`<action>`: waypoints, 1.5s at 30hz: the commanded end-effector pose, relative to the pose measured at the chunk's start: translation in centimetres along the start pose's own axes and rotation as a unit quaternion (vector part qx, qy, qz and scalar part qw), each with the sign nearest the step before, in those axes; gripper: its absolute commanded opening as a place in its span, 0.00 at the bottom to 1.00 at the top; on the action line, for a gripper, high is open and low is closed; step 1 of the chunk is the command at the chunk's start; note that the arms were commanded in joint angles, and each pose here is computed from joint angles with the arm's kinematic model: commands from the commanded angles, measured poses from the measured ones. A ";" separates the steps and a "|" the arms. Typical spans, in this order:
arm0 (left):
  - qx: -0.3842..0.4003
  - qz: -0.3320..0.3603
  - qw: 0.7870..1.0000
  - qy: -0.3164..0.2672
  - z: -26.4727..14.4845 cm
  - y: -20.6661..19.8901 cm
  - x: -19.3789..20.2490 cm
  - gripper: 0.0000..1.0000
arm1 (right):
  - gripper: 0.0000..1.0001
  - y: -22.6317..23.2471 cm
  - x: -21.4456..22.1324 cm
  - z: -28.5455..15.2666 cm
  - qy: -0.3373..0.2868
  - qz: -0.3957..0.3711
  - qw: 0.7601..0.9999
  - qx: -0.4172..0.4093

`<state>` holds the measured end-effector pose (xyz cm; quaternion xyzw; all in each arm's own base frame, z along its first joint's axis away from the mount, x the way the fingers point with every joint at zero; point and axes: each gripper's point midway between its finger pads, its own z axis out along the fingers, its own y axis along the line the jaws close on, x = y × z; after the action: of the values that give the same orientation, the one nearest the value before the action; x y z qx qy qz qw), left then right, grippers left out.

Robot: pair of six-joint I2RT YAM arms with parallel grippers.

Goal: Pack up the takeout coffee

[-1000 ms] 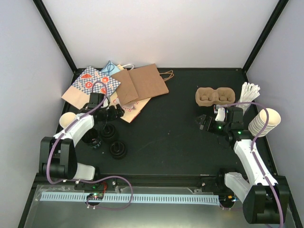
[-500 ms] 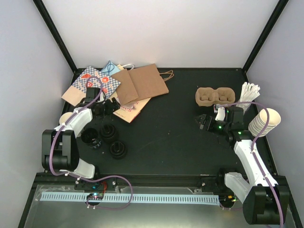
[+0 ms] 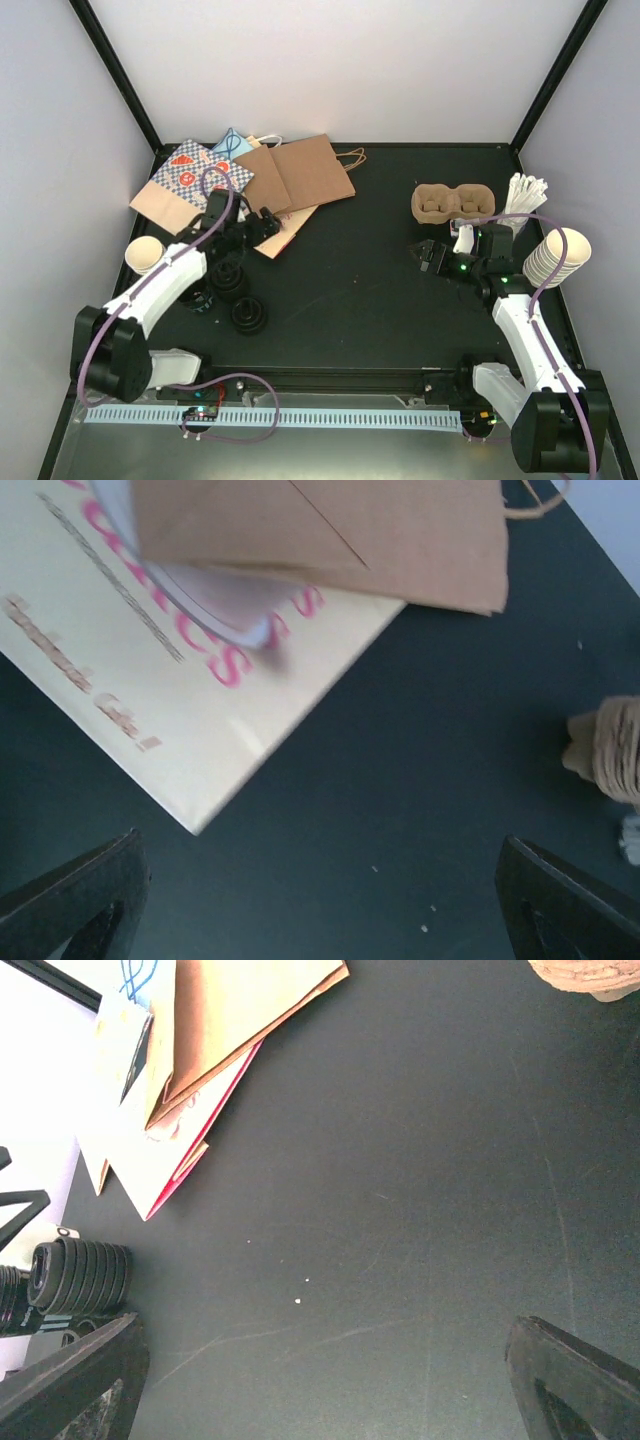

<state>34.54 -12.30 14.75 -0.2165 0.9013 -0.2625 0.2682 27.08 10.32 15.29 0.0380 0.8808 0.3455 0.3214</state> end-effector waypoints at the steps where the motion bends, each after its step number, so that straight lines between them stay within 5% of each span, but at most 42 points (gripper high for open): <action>1: -0.002 -0.051 0.998 -0.024 -1.3 -1.9 1.9 0.97 | 1.00 0.8 -0.6 -0.2 -0.010 -0.008 1.000 -0.014; 12: -0.046 -0.198 0.979 -0.019 -0.7 -0.2 5.9 0.96 | 1.00 0.9 -0.4 -0.5 -0.012 -0.011 1.000 -0.014; 45: -0.137 -0.213 0.967 -0.031 5.4 3.6 6.6 0.96 | 1.00 1.2 -0.4 -1.0 -0.017 -0.018 1.000 -0.013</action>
<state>30.87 -15.00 6.17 -0.4359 0.8611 -0.1838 0.1861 26.58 10.31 16.42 0.0307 0.8743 0.3462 0.3388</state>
